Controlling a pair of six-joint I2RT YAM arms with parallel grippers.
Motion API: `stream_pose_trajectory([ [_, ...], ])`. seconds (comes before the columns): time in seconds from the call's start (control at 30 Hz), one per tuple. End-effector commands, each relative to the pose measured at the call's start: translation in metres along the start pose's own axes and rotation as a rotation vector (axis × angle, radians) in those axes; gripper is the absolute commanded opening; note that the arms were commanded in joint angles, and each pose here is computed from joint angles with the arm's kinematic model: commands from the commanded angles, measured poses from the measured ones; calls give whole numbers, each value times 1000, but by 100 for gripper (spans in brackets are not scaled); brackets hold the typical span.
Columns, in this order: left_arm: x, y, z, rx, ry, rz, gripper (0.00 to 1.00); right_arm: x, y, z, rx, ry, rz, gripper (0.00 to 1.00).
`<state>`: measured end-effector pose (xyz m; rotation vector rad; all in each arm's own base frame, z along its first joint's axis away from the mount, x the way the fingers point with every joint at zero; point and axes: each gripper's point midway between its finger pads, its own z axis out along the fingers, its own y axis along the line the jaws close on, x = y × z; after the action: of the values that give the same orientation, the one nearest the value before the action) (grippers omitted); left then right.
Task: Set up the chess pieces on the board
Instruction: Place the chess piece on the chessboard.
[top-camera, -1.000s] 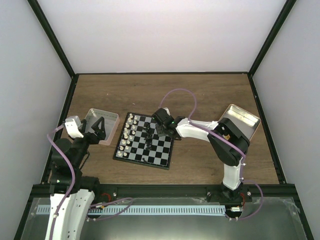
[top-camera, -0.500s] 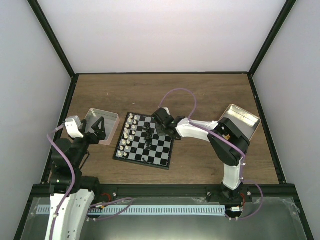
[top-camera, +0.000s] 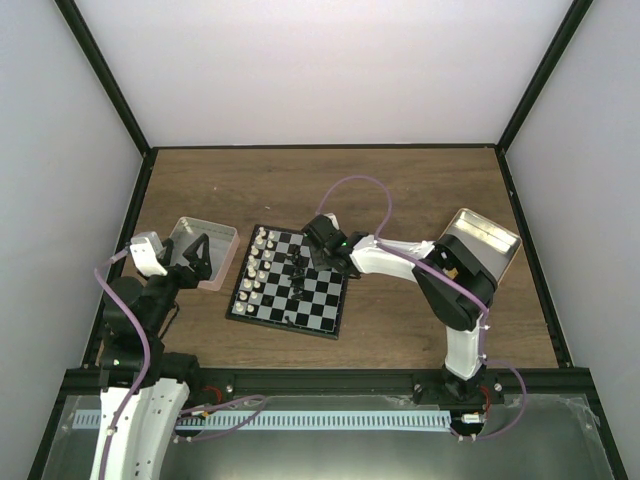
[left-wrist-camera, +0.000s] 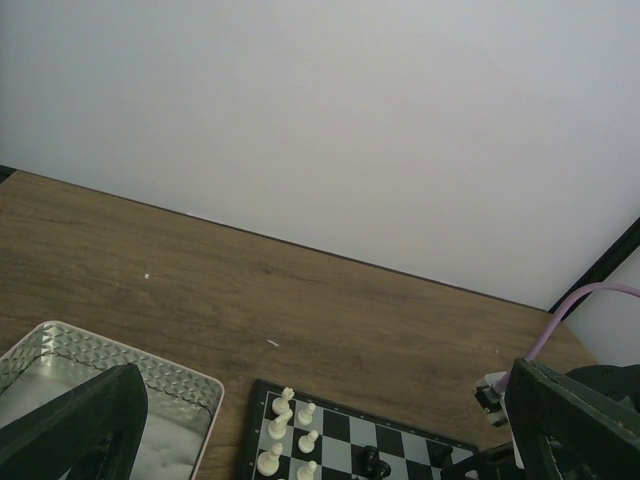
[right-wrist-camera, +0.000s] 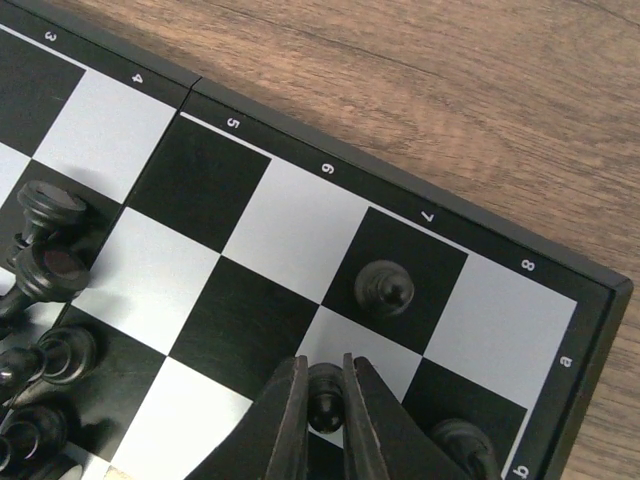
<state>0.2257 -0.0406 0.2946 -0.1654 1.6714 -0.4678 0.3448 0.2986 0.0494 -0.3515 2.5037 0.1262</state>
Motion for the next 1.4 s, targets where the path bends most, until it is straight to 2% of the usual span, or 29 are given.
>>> stream_pose_trajectory([
  [0.0,-1,-1,1,12,-10,0,100,-17,-1,-2,13,-36,14,12],
  [0.17,-1,-1,1,13,-9,-1,100,-27,0,-17,-5,-62,27,15],
  [0.27,-1,-1,1,13,-9,0,100,-32,0,-23,-8,-76,25,13],
  [1.0,-1,-1,1,13,-8,0,100,-21,-5,-13,25,-35,22,8],
  [1.37,-1,-2,1,15,-8,1,100,-56,15,-57,-119,-126,48,29],
])
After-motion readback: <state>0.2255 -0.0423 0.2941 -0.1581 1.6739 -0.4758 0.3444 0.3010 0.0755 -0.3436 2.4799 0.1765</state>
